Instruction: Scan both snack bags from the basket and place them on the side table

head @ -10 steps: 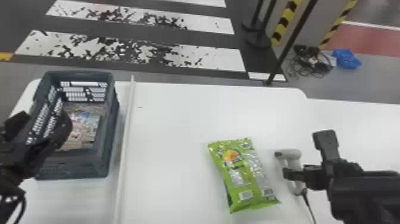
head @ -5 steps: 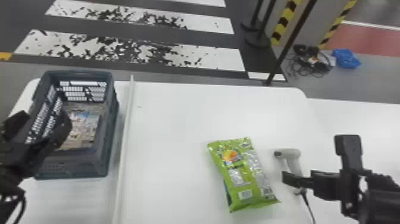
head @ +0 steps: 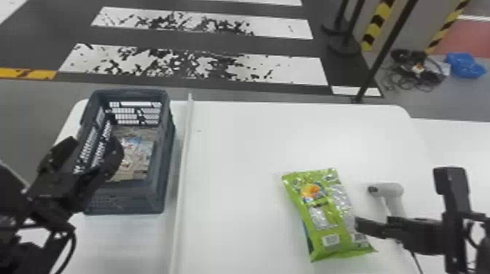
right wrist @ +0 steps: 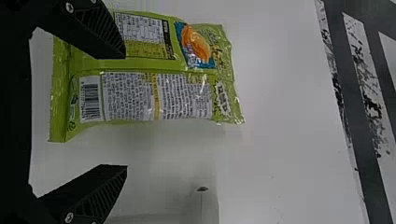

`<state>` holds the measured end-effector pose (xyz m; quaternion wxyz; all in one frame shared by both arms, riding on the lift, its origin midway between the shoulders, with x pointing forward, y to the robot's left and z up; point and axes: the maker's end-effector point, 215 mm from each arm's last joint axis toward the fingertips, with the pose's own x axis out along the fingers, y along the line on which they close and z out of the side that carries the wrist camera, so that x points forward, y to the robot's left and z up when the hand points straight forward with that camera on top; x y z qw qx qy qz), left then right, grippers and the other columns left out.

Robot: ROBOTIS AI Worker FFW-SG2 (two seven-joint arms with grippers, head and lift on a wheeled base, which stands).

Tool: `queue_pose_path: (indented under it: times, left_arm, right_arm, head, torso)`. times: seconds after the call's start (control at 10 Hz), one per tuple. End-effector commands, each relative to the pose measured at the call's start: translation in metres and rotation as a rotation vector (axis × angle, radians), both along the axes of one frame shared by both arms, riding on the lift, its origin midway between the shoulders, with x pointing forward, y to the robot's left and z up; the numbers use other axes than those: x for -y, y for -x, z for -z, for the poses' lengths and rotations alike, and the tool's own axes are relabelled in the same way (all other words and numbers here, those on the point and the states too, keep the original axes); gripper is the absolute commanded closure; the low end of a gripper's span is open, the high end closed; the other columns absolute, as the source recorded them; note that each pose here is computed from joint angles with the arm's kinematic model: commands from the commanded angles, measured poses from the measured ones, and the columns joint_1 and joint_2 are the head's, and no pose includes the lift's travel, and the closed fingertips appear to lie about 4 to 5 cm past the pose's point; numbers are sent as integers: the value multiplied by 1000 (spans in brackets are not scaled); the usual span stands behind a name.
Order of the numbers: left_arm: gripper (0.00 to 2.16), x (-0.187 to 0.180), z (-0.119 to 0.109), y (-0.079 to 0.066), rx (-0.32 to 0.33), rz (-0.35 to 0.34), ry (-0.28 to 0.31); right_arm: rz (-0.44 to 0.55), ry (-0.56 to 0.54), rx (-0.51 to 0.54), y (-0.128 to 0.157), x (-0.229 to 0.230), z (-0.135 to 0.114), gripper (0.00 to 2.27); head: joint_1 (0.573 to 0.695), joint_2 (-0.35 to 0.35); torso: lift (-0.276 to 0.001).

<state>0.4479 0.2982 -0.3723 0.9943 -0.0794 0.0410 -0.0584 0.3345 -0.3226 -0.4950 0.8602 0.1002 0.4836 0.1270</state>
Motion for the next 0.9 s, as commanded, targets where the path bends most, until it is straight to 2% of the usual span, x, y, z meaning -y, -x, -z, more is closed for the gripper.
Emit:
queue_pose_path:
  times: [0.0,0.3,0.4,0.5,0.6,0.7,0.8]
  left_arm:
    - [147,0,-1,-1,1,0,0]
    - [147,0,0,-1,2,-1,0]
    - [147,-1,0,-2,1,-1,-1]
    - [147,0,0,-1,2,-1,0]
    - [147,-1,0,-1,0,-1,0]
    - [147,0,0,-1,2,-1,1]
    - [147,0,0,-1,0,-2,1]
  right_arm:
    - [-33,-15,-35,2,-12,13,103]
    - [-106,-53,-99,9,-36,32,113]
    - [-132,-80,-116,13,-44,34,188]
    - [-158,-86,-134,15,-47,38,562]
    - [-185,-96,-135,16,-50,41,1278]
    - [-174,-67,-163,19,-45,51,2172]
    - [-178,-49,-188,25,-41,60,2219]
  head:
    - [695,-42]
    - [695,2]
    - [695,14]
    - [695,28]
    - [695,34]
    - [695,41]
    - [695,36]
  torso:
    - [-75]
    - [-75]
    - [-75]
    - [-75]
    - [-75]
    - [-75]
    - [-75]
